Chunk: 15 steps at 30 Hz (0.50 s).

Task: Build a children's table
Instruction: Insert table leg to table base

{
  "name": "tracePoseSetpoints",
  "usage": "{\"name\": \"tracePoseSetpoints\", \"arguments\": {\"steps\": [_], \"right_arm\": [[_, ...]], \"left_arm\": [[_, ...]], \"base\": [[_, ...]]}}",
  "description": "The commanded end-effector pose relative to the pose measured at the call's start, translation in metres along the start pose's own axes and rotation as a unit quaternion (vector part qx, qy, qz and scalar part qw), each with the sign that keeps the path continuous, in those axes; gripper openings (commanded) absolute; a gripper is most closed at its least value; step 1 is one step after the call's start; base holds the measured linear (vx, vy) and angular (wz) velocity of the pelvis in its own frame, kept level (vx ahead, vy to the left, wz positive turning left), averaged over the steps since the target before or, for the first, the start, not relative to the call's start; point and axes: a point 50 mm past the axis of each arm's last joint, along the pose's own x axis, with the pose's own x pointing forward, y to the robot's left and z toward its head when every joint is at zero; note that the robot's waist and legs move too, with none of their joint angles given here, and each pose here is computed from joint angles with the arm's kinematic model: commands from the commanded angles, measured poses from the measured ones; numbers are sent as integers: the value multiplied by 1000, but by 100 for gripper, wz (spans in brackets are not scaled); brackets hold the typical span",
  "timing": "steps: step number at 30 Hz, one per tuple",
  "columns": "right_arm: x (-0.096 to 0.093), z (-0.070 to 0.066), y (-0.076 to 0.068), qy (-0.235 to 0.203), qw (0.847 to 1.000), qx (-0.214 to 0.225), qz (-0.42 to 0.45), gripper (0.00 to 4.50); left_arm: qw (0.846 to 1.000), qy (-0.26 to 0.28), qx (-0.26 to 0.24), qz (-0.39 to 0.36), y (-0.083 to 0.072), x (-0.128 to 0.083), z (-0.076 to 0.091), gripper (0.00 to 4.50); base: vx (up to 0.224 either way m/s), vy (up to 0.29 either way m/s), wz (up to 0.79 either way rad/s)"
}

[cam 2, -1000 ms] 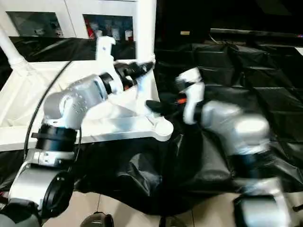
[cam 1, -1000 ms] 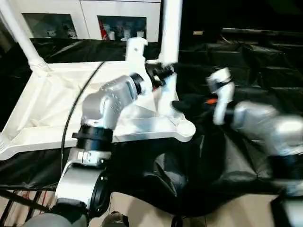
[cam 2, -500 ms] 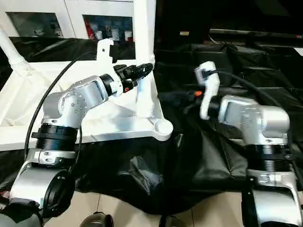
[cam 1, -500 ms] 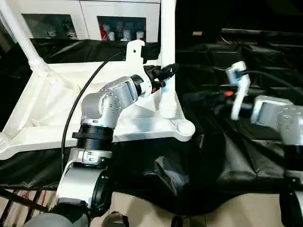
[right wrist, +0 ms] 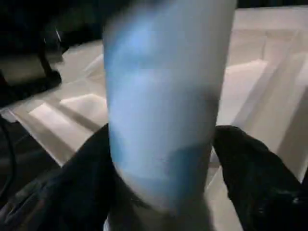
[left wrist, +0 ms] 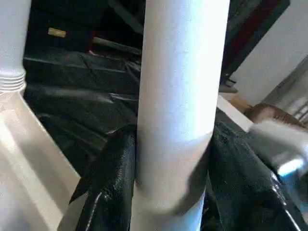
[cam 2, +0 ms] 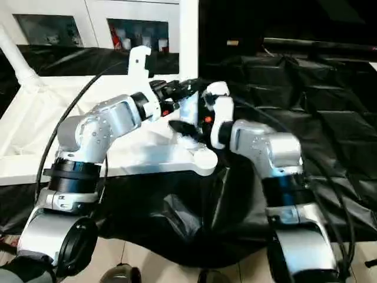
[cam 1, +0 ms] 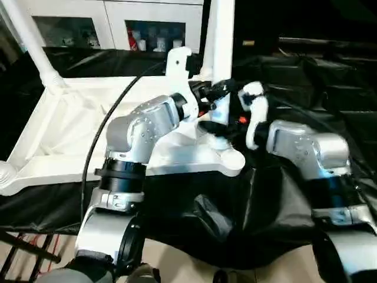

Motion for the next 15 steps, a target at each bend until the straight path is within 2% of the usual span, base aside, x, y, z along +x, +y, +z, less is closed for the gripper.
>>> {"name": "tracePoseSetpoints", "arguments": {"steps": [1,6,8,13,14,15], "right_arm": [[-1,3,-1,-7,1000,-3,-1,296],[-2,2,0,-12,1000,-4,8,268],[-2,2,0,-12,1000,-3,10,241],[-3,0,1,-10,1000,-4,22,208],[-4,-1,2,-10,999,-1,30,199],[-5,0,2,-11,999,0,38,199]], "left_arm": [[1000,-4,12,-4,-4,-1,5,195],[1000,-8,14,7,0,-1,7,195],[1000,-9,15,8,0,-1,7,195],[1000,-10,20,7,0,-1,8,195],[1000,-9,26,-1,0,-1,8,251],[1000,-6,26,-7,-1,-1,8,251]], "base": [[0,0,0],[0,0,0],[0,0,0],[0,0,0],[0,0,0],[0,0,0]]}}
